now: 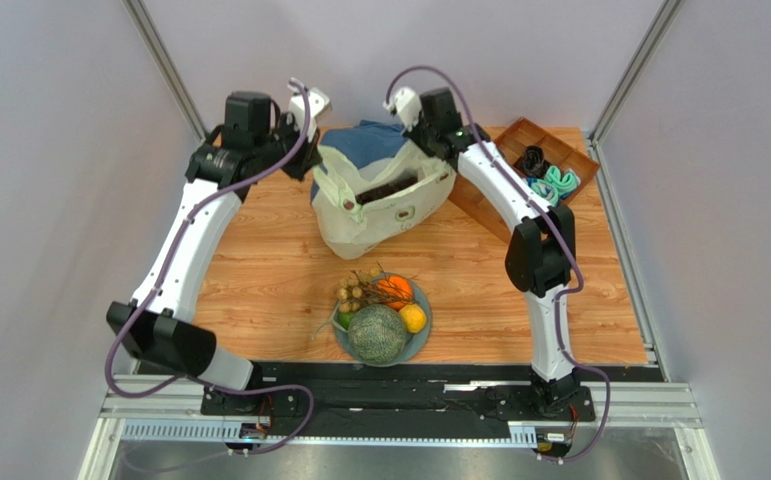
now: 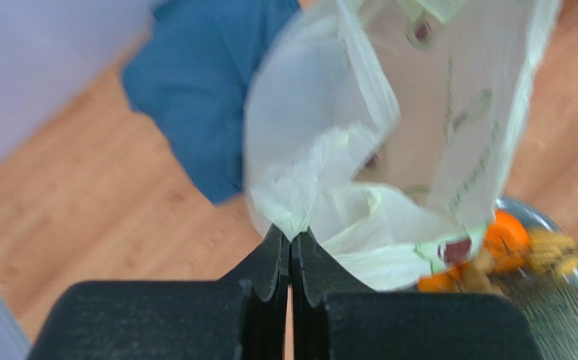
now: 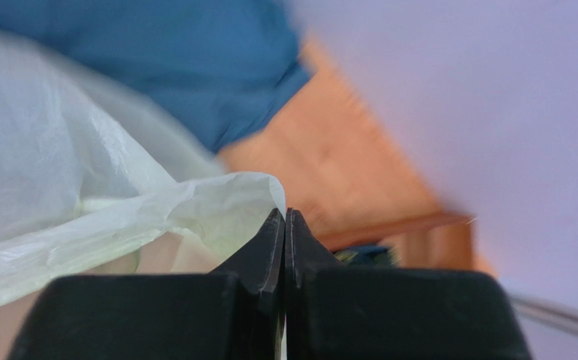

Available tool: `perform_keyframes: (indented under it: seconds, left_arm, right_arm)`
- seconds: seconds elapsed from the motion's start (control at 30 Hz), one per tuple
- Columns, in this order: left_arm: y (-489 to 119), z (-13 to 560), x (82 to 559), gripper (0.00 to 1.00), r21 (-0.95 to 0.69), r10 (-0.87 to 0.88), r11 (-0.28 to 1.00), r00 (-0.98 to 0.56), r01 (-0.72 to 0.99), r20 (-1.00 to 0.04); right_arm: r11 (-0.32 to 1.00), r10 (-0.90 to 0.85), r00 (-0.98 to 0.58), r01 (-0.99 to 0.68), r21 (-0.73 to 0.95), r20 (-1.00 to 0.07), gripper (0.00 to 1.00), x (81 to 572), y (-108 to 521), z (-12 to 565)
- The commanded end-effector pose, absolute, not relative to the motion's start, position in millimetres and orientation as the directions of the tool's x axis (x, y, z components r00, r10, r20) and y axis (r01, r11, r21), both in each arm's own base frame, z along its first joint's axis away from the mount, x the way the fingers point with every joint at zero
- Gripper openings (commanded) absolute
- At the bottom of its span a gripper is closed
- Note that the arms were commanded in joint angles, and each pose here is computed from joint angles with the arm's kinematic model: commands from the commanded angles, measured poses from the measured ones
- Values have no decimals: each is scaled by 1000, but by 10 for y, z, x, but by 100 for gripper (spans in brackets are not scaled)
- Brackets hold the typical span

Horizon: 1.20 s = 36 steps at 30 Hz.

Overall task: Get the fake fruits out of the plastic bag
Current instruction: Adjust the plastic bag at the center of the board.

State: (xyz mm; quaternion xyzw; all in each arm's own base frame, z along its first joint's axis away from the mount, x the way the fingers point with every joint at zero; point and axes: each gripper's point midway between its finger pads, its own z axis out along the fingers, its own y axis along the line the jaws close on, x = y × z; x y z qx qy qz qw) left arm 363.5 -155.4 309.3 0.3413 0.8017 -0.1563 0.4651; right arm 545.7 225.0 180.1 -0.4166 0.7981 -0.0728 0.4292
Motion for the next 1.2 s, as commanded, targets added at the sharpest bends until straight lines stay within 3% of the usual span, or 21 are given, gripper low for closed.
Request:
perform_keyframes:
  seconds: [0.0, 0.13, 0.23, 0.27, 0.3, 0.37, 0.4, 0.43, 0.5, 0.53, 0.67, 0.7, 0.8, 0.87, 0.9, 1.03, 1.17]
  left_arm:
    - [-1525, 4205, 4316, 0, 266, 359, 781, -56, 565, -932]
    - [-1686, 4945, 4560, 0, 277, 259, 792, 112, 544, -959]
    - [-1793, 5419, 4320, 0, 331, 225, 763, 252, 555, -941]
    - [-1850, 5285, 4248, 0, 341, 253, 733, 229, 589, -940]
    - [-1849, 5296, 4054, 0, 345, 254, 710, 234, 614, -939]
    - [-1950, 4617, 3887, 0, 268, 293, 630, 97, 729, -951]
    - [-1936, 4561, 3599, 0, 262, 288, 596, 102, 759, -952]
    - [-1947, 3874, 3524, 0, 166, 328, 575, -40, 801, -944]
    - [-1984, 3543, 3114, 0, 100, 327, 517, -88, 850, -941]
    - [-2002, 3051, 2949, 0, 20, 362, 493, -184, 870, -914]
    - [-2098, 2472, 2516, 0, -115, 410, 454, -322, 884, -853]
    - [-2081, 2432, 2531, 0, -122, 406, 475, -340, 872, -848]
    - [-2040, 2408, 2652, 0, -103, 394, 533, -354, 840, -848]
    - [-2031, 2528, 2755, 0, -69, 385, 556, -331, 828, -862]
    - [-2009, 2558, 2819, 0, -52, 384, 581, -330, 812, -862]
    - [-1972, 2989, 3059, 0, 5, 322, 656, -273, 755, -906]
    - [-2027, 3121, 3121, 0, -7, 295, 656, -265, 755, -918]
  right_arm:
    - [826, -430, 67, -374, -422, -901, 0, 5838, 2348, 3808]
    - [898, -291, 313, -236, -371, -904, 0, 5704, 2182, 4822]
    - [916, -250, 331, -223, -332, -910, 0, 5518, 2055, 4957]
    - [925, -235, 342, -208, -317, -910, 0, 5328, 1958, 5115]
    - [928, -243, 292, -208, -309, -925, 0, 5300, 1912, 4909]
    - [915, -260, 224, -253, -314, -939, 0, 4984, 1821, 4763]
    - [878, -321, 99, -342, -335, -942, 0, 4922, 1879, 4052]
    - [865, -338, 56, -375, -334, -939, 0, 4803, 1864, 3803]
    - [842, -336, -9, -451, -296, -942, 0, 4392, 1814, 3463]
    - [821, -383, -151, -509, -260, -912, 0, 4143, 1756, 2790]
    - [754, -433, -327, -642, -139, -840, 1, 3392, 1697, 1804]
    - [732, -438, -358, -674, -96, -825, 32, 3257, 1727, 1713]
    - [689, -433, -338, -722, -65, -835, 82, 3196, 1836, 1841]
    - [657, -420, -279, -750, -76, -864, 89, 3283, 1953, 2143]
    - [645, -415, -272, -761, -71, -868, 100, 3283, 1990, 2233]
    - [512, -401, -158, -855, -78, -902, 100, 3168, 2308, 2685]
    - [324, -445, -116, -945, -38, -888, 100, 2847, 2651, 2525]
